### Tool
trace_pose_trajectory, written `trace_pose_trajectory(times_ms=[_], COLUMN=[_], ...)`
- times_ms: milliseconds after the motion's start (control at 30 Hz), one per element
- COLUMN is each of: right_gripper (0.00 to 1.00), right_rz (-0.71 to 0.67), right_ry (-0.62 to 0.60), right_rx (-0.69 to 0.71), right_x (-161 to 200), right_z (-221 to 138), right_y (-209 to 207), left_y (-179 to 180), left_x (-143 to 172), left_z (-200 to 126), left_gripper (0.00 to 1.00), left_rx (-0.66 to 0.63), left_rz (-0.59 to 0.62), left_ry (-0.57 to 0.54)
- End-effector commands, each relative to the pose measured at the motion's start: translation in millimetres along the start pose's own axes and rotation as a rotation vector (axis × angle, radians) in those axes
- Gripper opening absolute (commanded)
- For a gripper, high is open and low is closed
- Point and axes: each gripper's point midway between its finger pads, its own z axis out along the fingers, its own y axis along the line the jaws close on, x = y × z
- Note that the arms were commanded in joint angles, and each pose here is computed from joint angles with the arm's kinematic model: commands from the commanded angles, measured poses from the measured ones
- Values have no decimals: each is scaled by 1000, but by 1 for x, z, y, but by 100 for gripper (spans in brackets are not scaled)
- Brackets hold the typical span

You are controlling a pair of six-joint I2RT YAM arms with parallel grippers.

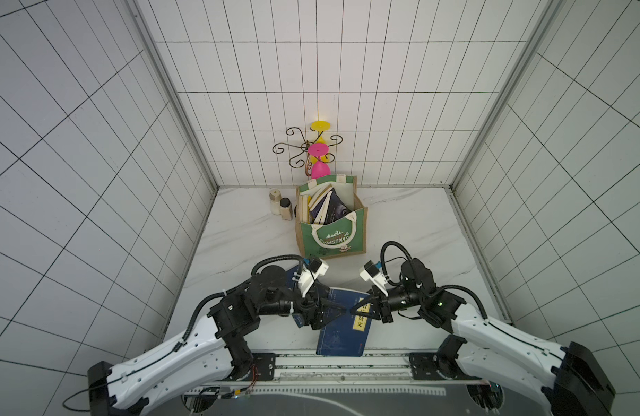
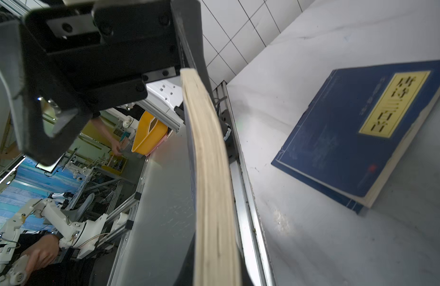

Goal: Put the books into the canvas bag
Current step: Pick up the book from the book.

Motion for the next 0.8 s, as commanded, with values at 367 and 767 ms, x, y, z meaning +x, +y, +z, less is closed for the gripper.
trace_pose_trajectory(times_ms=[367, 767], right_gripper=[0, 0], right_rz=[62, -2], right_ry=[238, 311], right_rx=[39, 21], right_x=[14, 16], right_z=[-22, -21], right_y=[45, 58], left_y=[-15, -4], left_x=[45, 52], left_z=[19, 39], left_gripper=[87, 0], left_rx=[85, 27], left_rz=[112, 135], left_ry=[394, 492])
